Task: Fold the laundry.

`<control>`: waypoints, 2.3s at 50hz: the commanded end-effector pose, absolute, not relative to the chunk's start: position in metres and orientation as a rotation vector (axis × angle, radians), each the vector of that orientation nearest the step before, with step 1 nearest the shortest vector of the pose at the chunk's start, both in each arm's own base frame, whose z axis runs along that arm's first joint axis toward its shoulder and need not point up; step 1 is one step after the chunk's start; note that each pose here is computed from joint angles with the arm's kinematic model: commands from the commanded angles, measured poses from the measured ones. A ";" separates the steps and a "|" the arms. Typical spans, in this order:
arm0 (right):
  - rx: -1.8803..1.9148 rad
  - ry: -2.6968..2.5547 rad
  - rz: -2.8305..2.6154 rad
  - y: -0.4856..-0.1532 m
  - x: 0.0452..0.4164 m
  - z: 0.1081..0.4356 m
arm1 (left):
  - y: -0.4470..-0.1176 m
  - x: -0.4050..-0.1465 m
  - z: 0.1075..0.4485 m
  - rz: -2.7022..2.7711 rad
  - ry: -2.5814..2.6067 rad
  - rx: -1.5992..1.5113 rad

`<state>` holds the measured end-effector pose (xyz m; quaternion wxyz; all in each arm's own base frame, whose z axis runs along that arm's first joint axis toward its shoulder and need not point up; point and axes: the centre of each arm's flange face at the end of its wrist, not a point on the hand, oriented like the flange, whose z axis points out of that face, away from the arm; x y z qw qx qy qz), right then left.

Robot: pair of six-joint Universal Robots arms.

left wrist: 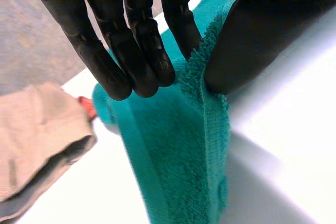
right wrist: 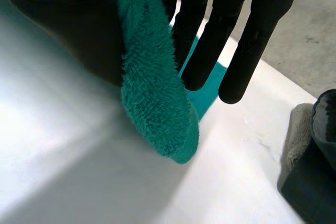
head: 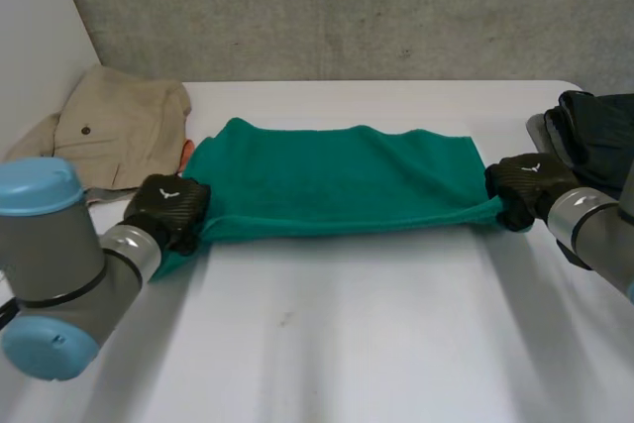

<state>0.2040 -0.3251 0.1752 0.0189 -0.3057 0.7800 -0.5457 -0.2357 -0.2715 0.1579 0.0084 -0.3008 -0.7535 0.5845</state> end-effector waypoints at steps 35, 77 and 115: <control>-0.455 1.595 -2.666 -0.381 0.204 0.360 | -0.342 -0.281 0.387 2.926 -1.408 -0.797; -0.841 2.421 -1.805 -0.373 0.179 0.150 | -0.334 -0.236 0.106 2.227 -2.146 -1.197; -1.767 1.938 -1.860 -0.312 0.210 0.125 | -0.321 -0.236 0.124 2.095 -2.157 -1.171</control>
